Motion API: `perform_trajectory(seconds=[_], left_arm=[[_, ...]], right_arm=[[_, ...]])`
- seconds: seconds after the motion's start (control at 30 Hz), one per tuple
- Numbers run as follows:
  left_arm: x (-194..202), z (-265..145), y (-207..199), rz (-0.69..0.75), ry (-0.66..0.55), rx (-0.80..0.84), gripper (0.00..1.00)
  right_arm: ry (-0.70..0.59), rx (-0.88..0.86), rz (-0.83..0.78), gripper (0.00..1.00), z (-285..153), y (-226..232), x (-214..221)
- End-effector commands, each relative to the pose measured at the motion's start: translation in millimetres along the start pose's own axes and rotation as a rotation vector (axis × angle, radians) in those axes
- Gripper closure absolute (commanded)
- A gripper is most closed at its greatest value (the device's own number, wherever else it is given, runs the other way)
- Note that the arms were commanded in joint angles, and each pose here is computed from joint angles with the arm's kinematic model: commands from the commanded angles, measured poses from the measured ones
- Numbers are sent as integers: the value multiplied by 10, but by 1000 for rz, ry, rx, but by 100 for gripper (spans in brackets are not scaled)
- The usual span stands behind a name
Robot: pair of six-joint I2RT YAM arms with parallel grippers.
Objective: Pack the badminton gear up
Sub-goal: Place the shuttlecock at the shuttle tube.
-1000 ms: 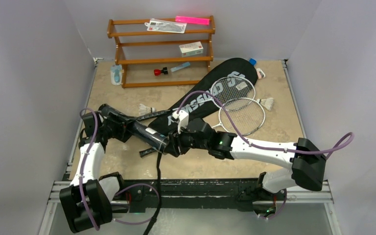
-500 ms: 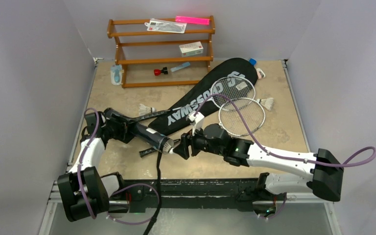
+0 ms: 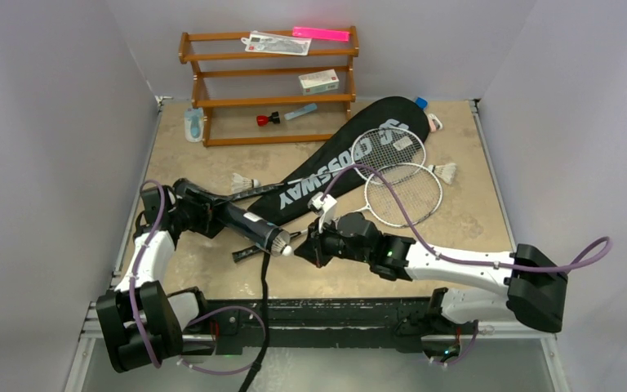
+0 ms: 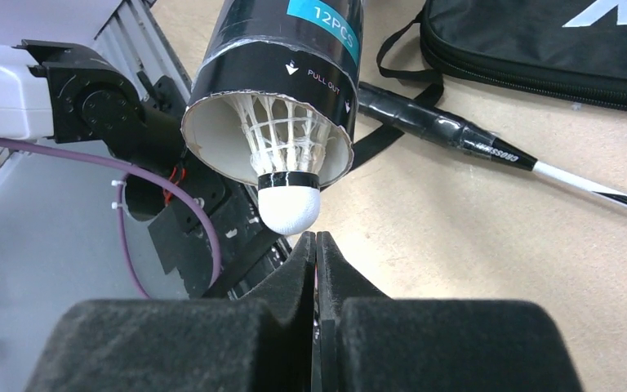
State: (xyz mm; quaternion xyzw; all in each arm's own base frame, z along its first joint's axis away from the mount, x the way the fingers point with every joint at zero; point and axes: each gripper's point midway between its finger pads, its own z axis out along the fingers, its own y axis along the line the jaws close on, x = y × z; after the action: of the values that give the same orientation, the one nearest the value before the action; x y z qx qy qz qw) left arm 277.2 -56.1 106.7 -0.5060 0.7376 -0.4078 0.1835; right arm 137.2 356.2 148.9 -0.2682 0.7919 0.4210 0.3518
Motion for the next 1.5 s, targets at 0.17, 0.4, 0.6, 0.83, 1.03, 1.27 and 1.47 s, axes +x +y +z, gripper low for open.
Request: perform_trajectory(seconds=[0.17,0.4,0.6,0.83,1.03,1.27,1.47], left_arm=[[-12,-92,-294,25,-6,78,51],[-9,-85,-254,27,-10,72,52],[-28,-86,-218,37,-30,60,52],[-7,-79,-258,29,-5,73,52],[-31,-85,-283,14,-18,73,52],[-40,-123,-300,-6,-45,81,52],[-44,-142,-298,-20,-61,87,52]], right_arm=[[-42,-94,-16,100,99,206,-179],[-42,-129,-12,100,156,296,-238],[-56,-130,-13,100,181,345,-349],[-44,-59,-12,87,107,194,-270],[-69,-48,-2,75,-40,140,-220],[-158,-114,47,58,-106,227,-289],[-147,-189,68,45,-8,363,-287]])
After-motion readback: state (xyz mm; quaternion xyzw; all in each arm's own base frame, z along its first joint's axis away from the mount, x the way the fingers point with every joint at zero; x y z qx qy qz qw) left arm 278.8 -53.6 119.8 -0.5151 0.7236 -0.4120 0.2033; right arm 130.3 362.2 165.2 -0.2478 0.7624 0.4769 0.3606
